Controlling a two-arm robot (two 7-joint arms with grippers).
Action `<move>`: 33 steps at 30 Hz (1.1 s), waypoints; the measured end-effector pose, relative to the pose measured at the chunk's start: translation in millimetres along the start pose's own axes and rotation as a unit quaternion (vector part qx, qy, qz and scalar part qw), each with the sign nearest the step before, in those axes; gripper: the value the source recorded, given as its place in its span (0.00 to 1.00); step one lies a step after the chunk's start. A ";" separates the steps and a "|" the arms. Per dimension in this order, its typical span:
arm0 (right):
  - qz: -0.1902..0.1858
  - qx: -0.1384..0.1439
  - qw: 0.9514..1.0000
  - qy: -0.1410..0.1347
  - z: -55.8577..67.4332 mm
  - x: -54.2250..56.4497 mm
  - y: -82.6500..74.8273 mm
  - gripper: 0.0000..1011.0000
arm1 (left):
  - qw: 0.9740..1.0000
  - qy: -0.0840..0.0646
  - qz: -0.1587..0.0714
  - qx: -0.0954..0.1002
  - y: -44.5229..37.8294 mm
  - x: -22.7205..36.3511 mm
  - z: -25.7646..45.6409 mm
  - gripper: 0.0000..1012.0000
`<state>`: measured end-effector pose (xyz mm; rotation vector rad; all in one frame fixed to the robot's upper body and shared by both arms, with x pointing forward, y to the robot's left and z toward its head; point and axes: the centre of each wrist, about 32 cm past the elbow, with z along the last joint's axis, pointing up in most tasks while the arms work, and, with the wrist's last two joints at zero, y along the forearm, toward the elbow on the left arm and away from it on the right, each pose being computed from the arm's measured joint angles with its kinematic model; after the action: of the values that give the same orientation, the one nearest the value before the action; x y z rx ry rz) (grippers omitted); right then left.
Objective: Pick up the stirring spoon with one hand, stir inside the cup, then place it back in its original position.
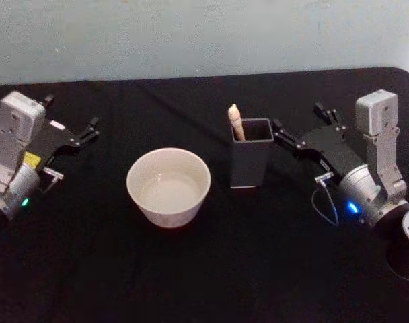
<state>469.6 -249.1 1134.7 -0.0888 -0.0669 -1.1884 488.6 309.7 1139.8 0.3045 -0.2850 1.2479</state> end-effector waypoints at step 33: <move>0.001 -0.017 1.000 -0.002 -3.8 -2.0 -3.7 0.99 | 1.000 0.000 0.000 0.000 0.0 0.0 0.0 0.99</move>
<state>465.4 -249.0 1130.9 -0.1205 -0.0498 -1.1882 488.6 309.7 1139.8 0.3045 -0.2851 1.2480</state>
